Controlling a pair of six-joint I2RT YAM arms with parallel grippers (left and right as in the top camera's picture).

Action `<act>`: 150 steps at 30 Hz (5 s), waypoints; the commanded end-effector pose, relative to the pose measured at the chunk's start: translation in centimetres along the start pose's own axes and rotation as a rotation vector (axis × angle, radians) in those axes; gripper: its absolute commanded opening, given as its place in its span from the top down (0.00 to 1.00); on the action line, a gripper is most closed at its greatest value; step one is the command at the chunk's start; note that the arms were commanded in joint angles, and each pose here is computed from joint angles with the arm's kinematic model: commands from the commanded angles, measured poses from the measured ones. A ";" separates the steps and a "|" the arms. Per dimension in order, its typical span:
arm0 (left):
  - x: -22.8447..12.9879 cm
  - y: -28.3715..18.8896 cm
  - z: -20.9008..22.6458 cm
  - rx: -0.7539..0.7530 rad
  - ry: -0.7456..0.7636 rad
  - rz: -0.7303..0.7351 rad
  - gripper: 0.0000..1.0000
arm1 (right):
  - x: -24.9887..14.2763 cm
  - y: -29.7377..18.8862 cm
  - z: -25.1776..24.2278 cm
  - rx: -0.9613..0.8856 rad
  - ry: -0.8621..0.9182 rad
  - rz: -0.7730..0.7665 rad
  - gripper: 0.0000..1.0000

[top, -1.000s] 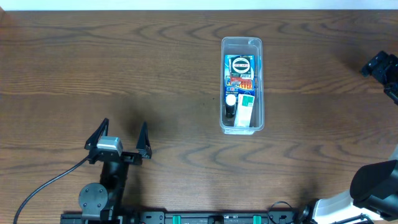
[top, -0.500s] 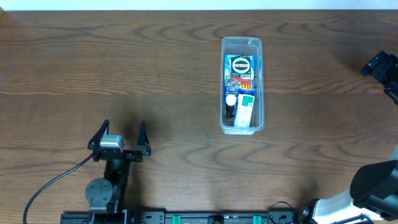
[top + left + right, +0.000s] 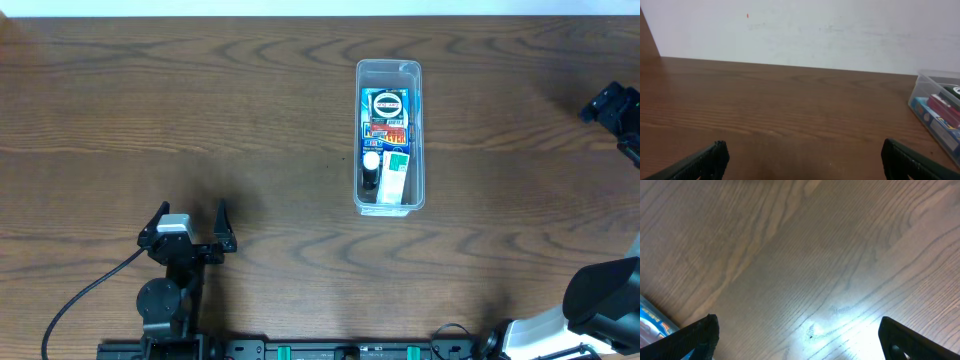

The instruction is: Pack container

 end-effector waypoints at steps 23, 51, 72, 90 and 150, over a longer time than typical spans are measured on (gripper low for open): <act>-1.4 0.0 -0.3 -0.013 0.017 0.046 0.02 | 0.2 0.2 -0.2 -0.007 0.015 0.000 0.01; -1.4 0.0 -0.3 -0.013 0.017 0.046 0.02 | -0.8 -10.4 -1.6 0.181 0.031 -0.222 0.01; -1.4 0.0 -0.3 -0.013 0.017 0.046 0.02 | -9.8 -25.7 -7.1 0.575 -0.055 -0.536 0.01; -1.4 0.0 -0.3 -0.013 0.017 0.046 0.02 | -14.9 -16.9 -2.7 0.977 -0.186 -0.622 0.01; -1.4 0.0 -0.3 -0.013 0.017 0.046 0.02 | -21.3 1.1 -1.7 0.979 -0.554 -0.838 0.01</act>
Point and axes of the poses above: each gripper's point midway between its finger pads, its own y axis out along the fingers, its own z axis along the line the jaws close on, x = y × z, the point moved 1 cm from there along -y, back along the fingers, and after that the axes turned 14 degrees about y, right-handed, at the moved point
